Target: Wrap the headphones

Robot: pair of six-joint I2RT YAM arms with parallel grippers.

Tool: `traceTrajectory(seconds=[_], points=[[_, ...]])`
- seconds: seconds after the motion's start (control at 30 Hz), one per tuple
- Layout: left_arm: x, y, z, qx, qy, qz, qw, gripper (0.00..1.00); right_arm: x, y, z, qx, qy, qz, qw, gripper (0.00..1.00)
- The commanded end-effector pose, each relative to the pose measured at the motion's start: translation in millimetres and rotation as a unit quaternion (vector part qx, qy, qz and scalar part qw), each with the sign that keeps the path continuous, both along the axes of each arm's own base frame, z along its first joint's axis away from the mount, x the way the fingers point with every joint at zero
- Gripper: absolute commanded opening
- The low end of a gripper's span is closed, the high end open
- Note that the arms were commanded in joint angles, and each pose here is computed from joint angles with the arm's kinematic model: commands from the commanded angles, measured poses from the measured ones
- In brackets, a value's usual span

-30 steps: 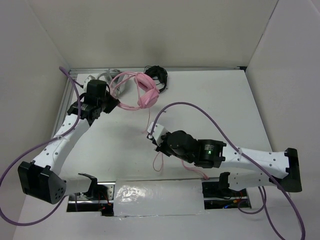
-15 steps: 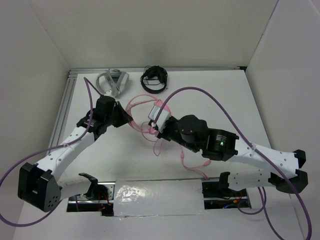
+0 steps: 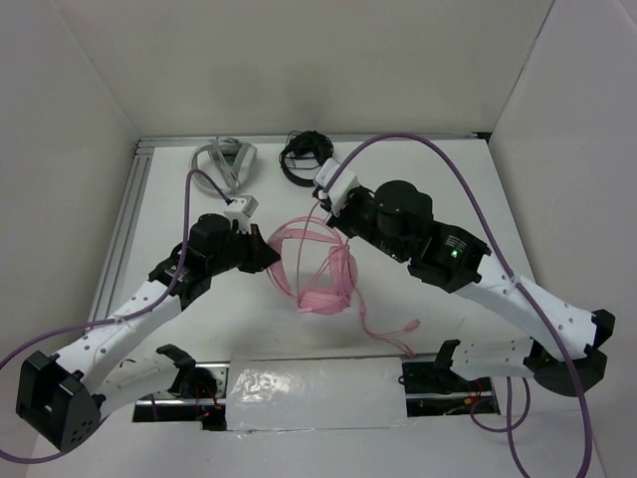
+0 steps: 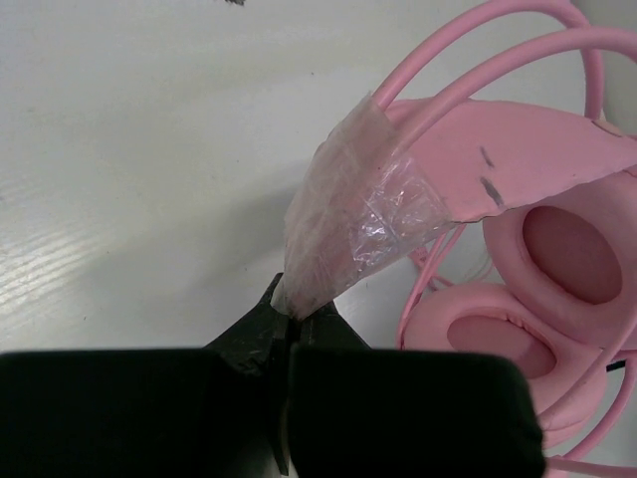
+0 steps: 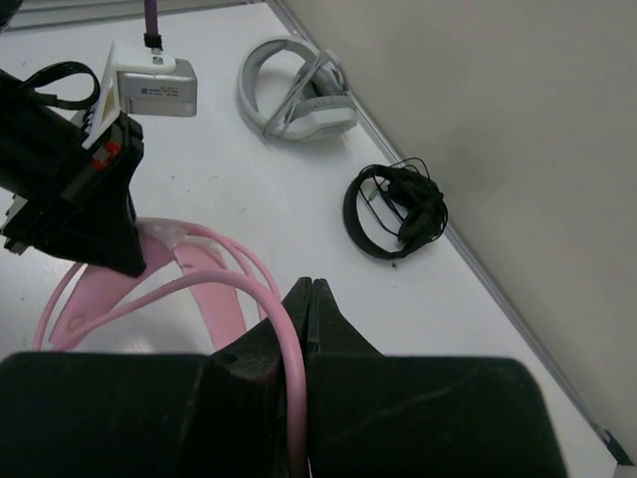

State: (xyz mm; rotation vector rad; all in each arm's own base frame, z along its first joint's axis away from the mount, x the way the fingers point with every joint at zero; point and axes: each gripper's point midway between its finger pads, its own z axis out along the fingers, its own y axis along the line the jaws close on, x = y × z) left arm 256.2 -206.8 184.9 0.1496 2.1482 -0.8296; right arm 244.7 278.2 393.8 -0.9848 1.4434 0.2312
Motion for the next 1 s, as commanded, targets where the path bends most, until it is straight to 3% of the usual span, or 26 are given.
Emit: traceTrajectory(seconds=[0.0, 0.43, 0.63, 0.97], points=[[-1.0, -22.9, 36.7, -0.048, -0.055, -0.052, 0.996, 0.00, 6.9, 6.8, 12.5, 0.006, -0.015, 0.003, 1.000, 0.00], [-26.5, -2.2, -0.2, -0.008, -0.016, -0.021, 1.000, 0.00, 50.3, -60.4, 30.0, 0.089, -0.036, -0.120, 0.988, 0.00], [-44.3, -6.2, -4.9, -0.016, -0.025, -0.067, 0.997, 0.00, 71.2, -94.3, 25.8, 0.099, -0.040, -0.176, 0.979, 0.00], [-66.2, -10.1, 18.4, -0.046, -0.074, -0.122, 0.989, 0.00, 102.8, -121.7, -3.0, 0.136, 0.007, -0.182, 0.974, 0.00]])
